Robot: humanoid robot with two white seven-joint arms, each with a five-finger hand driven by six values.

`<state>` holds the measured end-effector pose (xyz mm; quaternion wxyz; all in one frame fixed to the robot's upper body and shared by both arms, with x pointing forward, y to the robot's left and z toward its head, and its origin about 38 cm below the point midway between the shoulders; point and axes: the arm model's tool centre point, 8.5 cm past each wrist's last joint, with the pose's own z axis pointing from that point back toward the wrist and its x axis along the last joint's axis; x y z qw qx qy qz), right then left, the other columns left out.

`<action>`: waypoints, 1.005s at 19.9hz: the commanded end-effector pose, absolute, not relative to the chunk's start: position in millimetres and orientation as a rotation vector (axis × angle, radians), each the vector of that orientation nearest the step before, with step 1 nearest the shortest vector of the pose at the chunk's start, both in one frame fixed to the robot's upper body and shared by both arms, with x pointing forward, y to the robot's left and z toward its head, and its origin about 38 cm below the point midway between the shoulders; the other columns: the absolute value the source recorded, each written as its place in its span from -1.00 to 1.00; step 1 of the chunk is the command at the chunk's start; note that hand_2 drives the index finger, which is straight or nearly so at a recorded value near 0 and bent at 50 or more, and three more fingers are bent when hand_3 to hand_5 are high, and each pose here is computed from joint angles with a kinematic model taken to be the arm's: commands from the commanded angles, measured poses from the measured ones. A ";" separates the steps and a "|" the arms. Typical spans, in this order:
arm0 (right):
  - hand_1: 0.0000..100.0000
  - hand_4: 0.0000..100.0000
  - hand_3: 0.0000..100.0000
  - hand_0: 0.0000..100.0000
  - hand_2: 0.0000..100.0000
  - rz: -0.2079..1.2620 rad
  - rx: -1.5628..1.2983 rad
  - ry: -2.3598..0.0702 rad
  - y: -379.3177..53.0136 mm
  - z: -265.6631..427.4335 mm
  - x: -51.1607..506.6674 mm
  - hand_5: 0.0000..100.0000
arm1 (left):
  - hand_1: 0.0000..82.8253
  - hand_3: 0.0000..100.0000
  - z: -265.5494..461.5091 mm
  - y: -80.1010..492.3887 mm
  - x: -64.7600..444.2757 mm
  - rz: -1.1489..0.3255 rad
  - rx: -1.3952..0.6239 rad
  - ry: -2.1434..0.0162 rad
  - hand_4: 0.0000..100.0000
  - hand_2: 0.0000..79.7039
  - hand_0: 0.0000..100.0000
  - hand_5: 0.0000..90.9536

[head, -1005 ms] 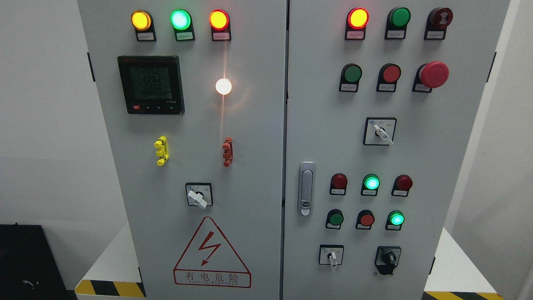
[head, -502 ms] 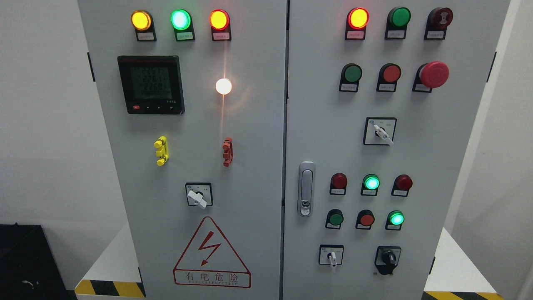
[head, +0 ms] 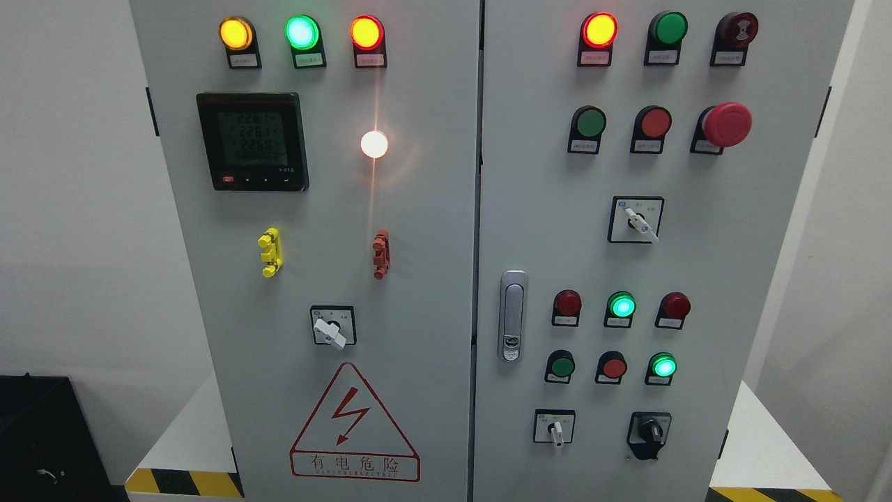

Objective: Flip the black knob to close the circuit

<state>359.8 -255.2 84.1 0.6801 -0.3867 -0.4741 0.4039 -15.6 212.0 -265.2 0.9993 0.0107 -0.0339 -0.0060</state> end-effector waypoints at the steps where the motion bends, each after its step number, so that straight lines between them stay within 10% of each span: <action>1: -1.00 0.85 1.00 -1.00 0.77 0.859 -1.002 -1.185 -258.6 153.4 379.6 0.89 | 0.34 -1.00 -265.2 212.1 -15.7 -0.012 0.022 -0.068 -1.00 -1.00 -0.76 -1.00; 20: -1.00 0.85 1.00 -1.00 0.77 0.812 -1.066 -1.121 -289.8 182.2 416.1 0.89 | 0.34 -1.00 -265.2 212.1 -15.7 -0.012 0.022 -0.068 -1.00 -1.00 -0.76 -1.00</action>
